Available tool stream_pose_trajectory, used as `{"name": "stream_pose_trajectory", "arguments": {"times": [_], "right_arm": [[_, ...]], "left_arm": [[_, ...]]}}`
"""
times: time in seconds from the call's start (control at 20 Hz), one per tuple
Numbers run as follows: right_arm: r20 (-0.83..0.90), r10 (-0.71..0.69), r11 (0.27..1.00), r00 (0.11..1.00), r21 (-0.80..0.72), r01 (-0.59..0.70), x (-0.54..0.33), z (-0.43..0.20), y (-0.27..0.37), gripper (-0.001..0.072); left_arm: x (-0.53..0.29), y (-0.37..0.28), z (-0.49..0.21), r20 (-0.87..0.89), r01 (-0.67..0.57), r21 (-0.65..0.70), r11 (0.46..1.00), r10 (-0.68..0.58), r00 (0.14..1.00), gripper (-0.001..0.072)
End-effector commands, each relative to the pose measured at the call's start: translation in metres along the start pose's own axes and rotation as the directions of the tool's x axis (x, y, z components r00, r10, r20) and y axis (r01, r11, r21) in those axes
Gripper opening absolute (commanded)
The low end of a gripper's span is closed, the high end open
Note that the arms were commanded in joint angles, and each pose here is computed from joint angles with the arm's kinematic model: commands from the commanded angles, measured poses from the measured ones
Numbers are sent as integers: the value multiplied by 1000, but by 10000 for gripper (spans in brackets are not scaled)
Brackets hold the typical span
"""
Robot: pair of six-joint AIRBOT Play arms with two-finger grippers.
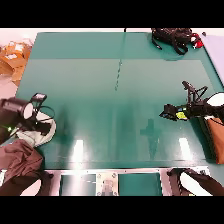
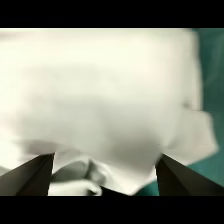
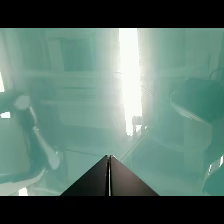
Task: Fold the shirts.
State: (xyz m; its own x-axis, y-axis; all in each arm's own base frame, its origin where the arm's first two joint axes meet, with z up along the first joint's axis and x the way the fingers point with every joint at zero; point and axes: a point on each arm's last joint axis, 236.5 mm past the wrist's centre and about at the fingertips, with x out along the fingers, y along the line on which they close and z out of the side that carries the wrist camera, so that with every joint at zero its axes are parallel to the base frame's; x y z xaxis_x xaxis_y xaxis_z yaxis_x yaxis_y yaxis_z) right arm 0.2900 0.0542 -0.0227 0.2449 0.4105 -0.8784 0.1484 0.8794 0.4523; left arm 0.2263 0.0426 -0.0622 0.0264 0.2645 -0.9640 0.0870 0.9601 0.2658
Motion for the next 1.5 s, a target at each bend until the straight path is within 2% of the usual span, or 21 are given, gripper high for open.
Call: {"name": "stream_pose_trajectory", "arguments": {"times": [0.0,0.05,0.1,0.15,0.4,0.55,0.65,0.8,0.9,1.0,1.15,1.2,1.25,1.3,1.35,1.4,1.45], "right_arm": [[-1,0,1000,1000,0,0,0,0,0,13],[-1,0,1000,1000,0,0,0,0,0,14],[0,0,1000,1000,0,0,0,0,0,14],[0,0,1000,1000,0,0,0,0,0,13],[0,0,1000,1000,0,0,0,0,0,13],[0,0,1000,1000,0,0,0,0,0,13],[0,0,1000,1000,1,0,0,0,0,14],[0,0,1000,1000,1,0,0,0,0,13],[0,1,1000,1000,1,-1,0,0,0,13],[1,2,1000,1000,1,-2,0,0,0,14],[2,3,1000,1000,2,-3,0,0,1,14],[2,3,1000,1000,2,-3,0,0,1,15],[3,3,1000,1000,2,-3,0,1,1,16],[3,4,1000,1000,2,-4,-1,1,1,15],[9,4,1000,1000,-2,-4,-2,3,2,25],[23,4,1000,1000,-5,-4,-6,8,3,118],[37,4,1000,999,0,-4,-10,13,5,240]], "left_arm": [[38,20,0,71,-42,-30,999,44,996,715],[39,22,5,95,-34,-47,998,39,995,516],[39,22,7,103,-32,-52,998,38,994,139],[37,21,8,101,-26,-45,999,30,994,19],[-2,-16,27,115,162,52,985,-167,979,19],[-77,-54,72,241,232,186,955,-274,931,19],[-146,-99,103,374,256,327,910,-373,849,19],[-261,-179,129,555,235,533,813,-546,627,19],[-304,-224,130,574,218,623,751,-628,525,19],[-309,-268,126,526,249,678,692,-692,494,19],[-276,-330,116,361,414,697,586,-785,503,23],[-263,-345,114,305,476,680,557,-806,508,186],[-252,-356,112,264,523,660,540,-818,512,624],[-244,-358,112,247,530,652,543,-813,528,717],[-240,-351,115,245,530,643,553,-804,542,719],[-241,-337,121,241,537,628,564,-796,555,720],[-243,-317,130,240,544,606,581,-785,571,720]]}}
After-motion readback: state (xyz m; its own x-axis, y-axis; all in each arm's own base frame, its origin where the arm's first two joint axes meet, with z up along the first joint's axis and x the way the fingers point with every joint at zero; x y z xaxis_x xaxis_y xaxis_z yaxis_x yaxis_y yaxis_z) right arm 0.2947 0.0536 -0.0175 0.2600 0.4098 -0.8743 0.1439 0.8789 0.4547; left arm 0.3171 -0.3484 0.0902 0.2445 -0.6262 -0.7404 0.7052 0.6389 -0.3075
